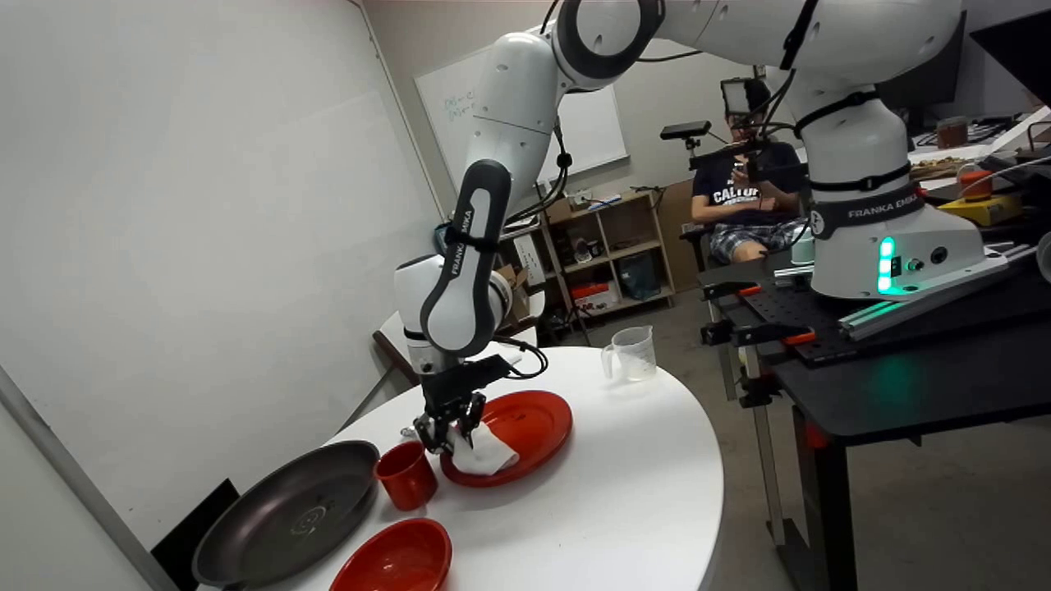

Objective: Pick up the cloth from the table and wipe the plate

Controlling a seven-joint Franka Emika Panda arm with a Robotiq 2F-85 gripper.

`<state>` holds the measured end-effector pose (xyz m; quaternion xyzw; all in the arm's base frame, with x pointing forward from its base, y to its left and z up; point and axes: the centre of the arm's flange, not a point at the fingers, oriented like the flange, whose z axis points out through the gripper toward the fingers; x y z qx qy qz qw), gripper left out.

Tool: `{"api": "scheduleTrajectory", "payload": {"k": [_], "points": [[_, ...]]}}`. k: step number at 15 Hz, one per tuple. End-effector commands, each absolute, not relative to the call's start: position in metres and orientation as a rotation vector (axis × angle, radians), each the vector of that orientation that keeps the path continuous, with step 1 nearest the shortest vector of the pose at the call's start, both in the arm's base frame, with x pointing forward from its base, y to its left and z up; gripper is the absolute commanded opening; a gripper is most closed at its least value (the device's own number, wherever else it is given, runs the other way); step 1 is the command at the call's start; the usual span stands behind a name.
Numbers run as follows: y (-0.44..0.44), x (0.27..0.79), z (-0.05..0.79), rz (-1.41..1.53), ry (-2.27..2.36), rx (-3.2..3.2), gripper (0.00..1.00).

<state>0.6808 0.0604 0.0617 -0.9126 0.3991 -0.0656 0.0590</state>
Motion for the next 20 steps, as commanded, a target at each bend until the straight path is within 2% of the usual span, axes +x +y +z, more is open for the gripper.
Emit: {"api": "scheduleTrajectory", "payload": {"k": [1, 14, 20], "points": [[0.047, 0.688, 0.059, -0.169, 1.235, -2.738, 0.06], [-0.016, 0.669, 0.054, -0.058, 1.616, -2.663, 0.06], [-0.03, 0.642, 0.052, 0.021, 1.886, -2.459, 0.06]]}}
